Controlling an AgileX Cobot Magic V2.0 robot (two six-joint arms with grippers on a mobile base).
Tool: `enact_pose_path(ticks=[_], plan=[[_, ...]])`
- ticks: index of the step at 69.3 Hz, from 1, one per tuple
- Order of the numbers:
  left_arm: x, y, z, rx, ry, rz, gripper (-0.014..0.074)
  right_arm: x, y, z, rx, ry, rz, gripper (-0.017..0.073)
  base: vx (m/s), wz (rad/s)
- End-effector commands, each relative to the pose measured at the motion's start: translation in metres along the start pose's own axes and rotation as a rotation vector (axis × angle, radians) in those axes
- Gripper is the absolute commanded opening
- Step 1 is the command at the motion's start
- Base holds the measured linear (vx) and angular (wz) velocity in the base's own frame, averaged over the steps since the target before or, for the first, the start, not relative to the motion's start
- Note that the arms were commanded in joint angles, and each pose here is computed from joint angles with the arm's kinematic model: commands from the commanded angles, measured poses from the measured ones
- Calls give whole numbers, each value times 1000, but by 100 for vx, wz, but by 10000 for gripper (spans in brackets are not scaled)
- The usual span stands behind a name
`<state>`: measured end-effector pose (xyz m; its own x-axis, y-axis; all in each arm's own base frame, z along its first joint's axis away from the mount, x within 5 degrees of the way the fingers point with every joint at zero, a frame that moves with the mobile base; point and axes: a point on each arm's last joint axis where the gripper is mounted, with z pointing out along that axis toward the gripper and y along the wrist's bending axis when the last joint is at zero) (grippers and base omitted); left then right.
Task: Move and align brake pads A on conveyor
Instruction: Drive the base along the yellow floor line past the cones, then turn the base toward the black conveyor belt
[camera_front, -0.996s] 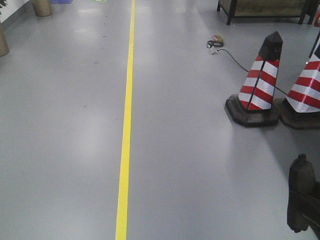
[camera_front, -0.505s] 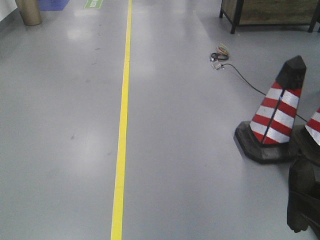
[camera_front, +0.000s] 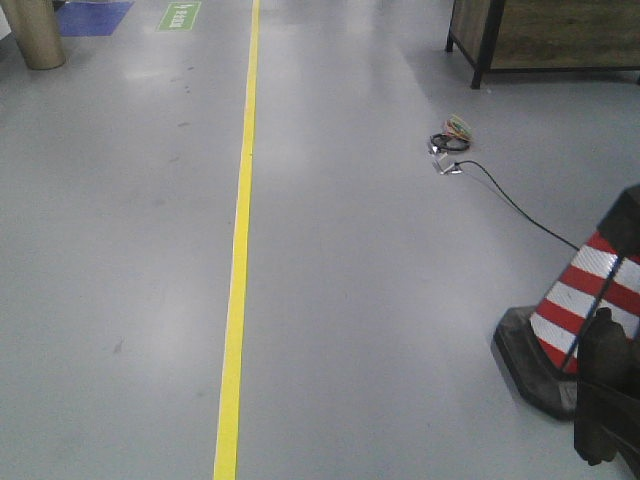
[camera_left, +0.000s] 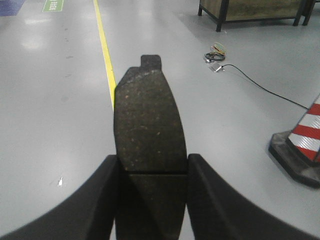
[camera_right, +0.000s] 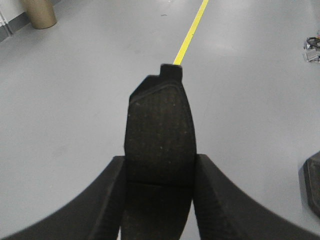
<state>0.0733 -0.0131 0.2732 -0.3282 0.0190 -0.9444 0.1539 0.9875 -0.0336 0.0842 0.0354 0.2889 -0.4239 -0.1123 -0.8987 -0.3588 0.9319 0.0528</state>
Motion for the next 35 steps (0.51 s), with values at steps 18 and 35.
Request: enact_pose_path(ticks=[18, 35], plan=[[-18, 0, -3, 1, -116, -12, -6, -17, 1, -4, -6, -115, -14, -4, 59, 2], [-18, 0, -3, 1, -116, -12, -6, -17, 1, -4, -6, -114, -15, -4, 52, -3]])
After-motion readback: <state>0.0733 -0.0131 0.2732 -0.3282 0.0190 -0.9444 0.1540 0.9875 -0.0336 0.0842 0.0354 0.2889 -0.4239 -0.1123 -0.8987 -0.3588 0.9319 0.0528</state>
